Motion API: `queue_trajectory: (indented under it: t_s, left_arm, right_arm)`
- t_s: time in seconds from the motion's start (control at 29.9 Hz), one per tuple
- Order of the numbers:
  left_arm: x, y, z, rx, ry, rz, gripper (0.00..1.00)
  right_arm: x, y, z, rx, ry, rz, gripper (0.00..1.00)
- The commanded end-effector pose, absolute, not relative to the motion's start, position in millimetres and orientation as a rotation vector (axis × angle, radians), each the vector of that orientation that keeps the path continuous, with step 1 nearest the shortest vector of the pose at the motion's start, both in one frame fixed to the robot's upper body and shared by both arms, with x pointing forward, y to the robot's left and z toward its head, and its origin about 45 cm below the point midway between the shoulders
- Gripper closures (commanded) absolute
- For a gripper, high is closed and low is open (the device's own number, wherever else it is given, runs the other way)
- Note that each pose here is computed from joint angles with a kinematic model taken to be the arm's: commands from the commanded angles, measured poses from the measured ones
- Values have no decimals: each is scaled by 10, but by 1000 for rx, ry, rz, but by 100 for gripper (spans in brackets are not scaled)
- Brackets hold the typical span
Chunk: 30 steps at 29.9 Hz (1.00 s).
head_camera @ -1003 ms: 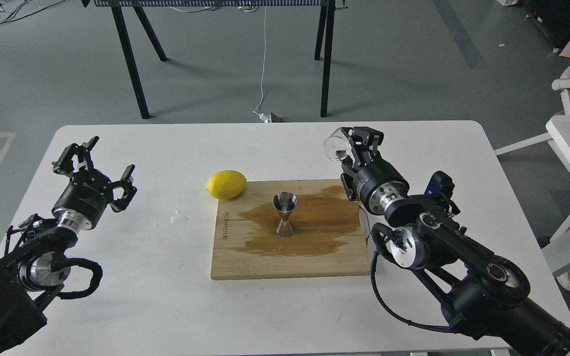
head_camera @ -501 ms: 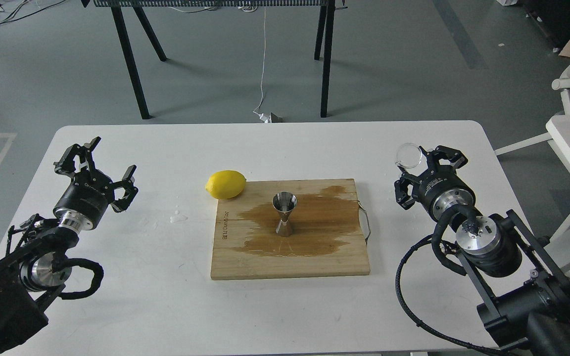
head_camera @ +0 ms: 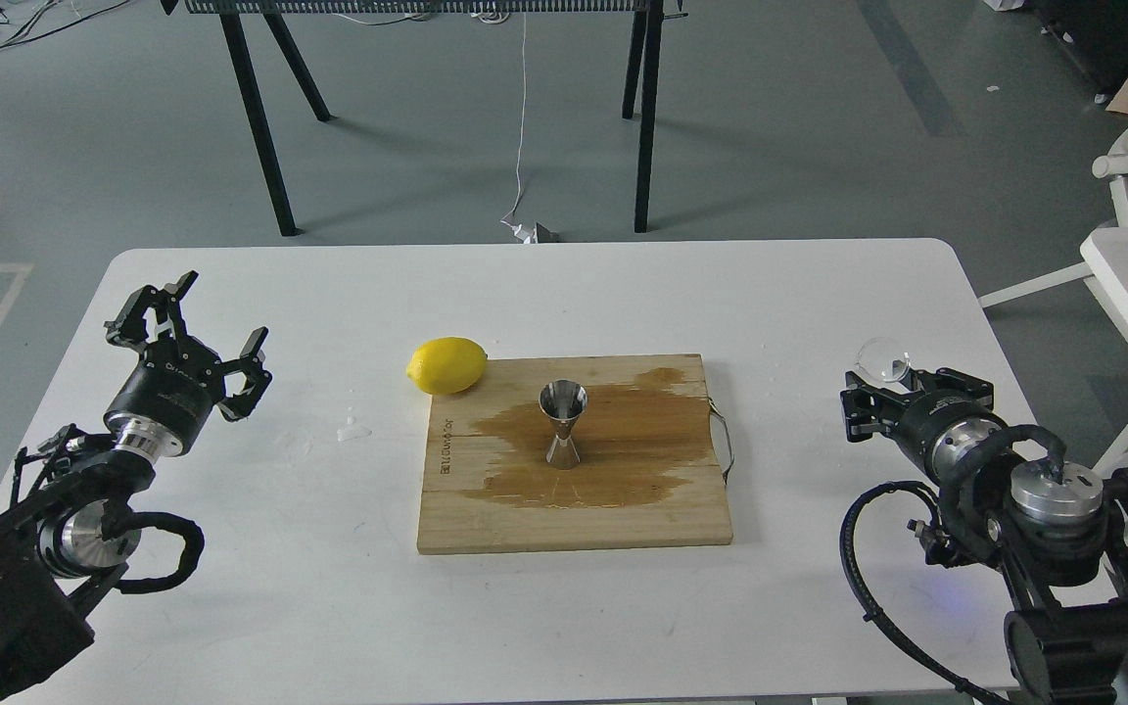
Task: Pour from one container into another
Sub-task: 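Lower the glass onto the table and open the right gripper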
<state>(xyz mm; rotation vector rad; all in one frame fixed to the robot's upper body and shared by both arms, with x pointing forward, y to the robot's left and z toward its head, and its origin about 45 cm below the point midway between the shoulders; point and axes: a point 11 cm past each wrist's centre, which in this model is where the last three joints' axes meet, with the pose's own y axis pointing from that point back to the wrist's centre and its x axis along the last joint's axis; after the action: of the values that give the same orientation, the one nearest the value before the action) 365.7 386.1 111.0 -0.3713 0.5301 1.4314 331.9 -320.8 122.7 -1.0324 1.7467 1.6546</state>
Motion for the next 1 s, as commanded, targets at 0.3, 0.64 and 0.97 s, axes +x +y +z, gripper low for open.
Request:
queue_trajectory:
  t_s: [0.3, 0.64, 0.97]
  left_arm:
    - [3655, 3860, 1108, -370, 530, 1431, 5]
    - [3654, 3851, 1102, -370, 532, 1430, 5]
    - [3654, 3851, 1102, -370, 532, 1430, 5]
  right_arm:
    - [3112, -3406, 832, -823, 1762, 1747, 59]
    - [3098, -3402, 806, -816, 1765, 1754, 54]
    - [3078, -3396, 744, -807, 1778, 1768, 49]
